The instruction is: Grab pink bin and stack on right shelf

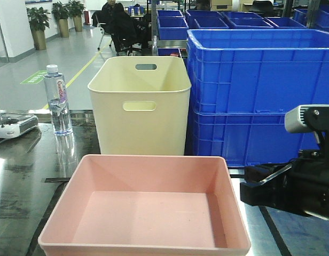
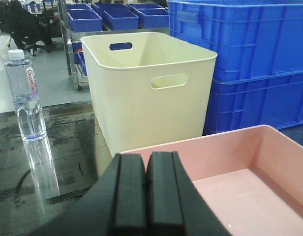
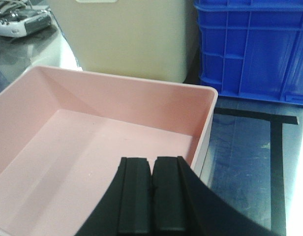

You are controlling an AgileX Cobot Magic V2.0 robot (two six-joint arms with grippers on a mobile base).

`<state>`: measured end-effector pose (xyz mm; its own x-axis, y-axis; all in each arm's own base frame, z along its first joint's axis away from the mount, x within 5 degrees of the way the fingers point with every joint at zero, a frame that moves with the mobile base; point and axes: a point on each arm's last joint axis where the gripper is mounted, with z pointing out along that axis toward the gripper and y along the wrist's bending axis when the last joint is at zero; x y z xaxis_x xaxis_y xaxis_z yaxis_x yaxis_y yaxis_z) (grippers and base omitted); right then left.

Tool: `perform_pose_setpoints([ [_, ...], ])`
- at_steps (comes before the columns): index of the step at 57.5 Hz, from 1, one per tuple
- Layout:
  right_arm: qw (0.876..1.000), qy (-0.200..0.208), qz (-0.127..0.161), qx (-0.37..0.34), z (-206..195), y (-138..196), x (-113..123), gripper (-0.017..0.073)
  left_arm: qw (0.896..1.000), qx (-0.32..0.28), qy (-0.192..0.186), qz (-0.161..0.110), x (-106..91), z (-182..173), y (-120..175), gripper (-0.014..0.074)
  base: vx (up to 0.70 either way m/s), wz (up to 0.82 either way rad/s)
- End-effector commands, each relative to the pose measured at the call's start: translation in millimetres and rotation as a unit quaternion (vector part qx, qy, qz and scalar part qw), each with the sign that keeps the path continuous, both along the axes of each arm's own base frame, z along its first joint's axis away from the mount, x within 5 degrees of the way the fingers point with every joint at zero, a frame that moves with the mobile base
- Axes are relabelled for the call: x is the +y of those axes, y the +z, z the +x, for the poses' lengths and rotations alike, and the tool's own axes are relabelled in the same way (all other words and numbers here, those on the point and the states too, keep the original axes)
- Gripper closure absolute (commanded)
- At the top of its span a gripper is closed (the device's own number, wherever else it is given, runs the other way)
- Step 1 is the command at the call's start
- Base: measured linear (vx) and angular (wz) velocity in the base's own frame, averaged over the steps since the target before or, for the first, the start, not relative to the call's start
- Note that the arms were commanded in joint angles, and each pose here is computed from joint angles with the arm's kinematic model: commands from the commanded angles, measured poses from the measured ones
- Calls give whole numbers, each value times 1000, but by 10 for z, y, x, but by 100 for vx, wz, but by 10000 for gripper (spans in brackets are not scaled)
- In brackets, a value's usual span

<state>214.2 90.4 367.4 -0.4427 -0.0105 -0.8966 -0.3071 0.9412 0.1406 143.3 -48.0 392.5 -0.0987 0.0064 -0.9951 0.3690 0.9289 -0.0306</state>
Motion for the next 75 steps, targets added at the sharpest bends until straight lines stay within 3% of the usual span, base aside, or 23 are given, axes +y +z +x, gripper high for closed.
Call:
perform_pose_setpoints([
  [1, 998, 3, 14, -59, -14, 203, -13, 571, 999, -46, 15, -26, 26, -19, 166, 601, 0, 0],
  [10, 998, 3, 14, -59, -14, 203, -13, 571, 998, -46, 15, -26, 27, -18, 163, 601, 0, 0],
  [16, 998, 3, 14, -59, -14, 203, -13, 571, 997, -69, 34, 11, 77, -58, 88, 601, 0, 0],
  [19, 998, 3, 14, -59, -14, 203, -13, 571, 996, -74, 44, 13, 105, -93, 3, 601, 0, 0],
  [25, 998, 3, 14, -59, -14, 203, -13, 571, 992, -94, 79, -27, 202, -212, -312, 601, 0, 0],
  [29, 998, 3, 14, -59, -14, 203, -13, 571, 985, -124, 112, -40, 299, -320, -579, 601, 0, 0],
  [37, 998, 3, 14, -59, -14, 203, -13, 571, 972, -164, 166, 3, 440, -576, -1264, 601, 0, 0],
  [40, 998, 3, 14, -59, -14, 203, -13, 571, 970, -169, 176, 5, 464, -658, -1458, 601, 0, 0],
  [45, 998, 3, 14, -59, -14, 203, -13, 571, 974, -143, 178, -11, 473, -767, -1797, 601, 0, 0],
  [49, 998, 3, 15, -61, -16, 207, -14, 571, 983, -80, 167, 6, 455, -830, -1885, 601, 0, 0],
  [57, 998, 3, 14, -60, -19, 208, -16, 571, 986, -17, 163, 21, 448, -871, -2051, 601, 0, 0],
  [75, 998, 3, 14, -60, -16, 206, -14, 571, 986, -15, 163, 22, 448, -868, -2050, 601, 0, 0],
])
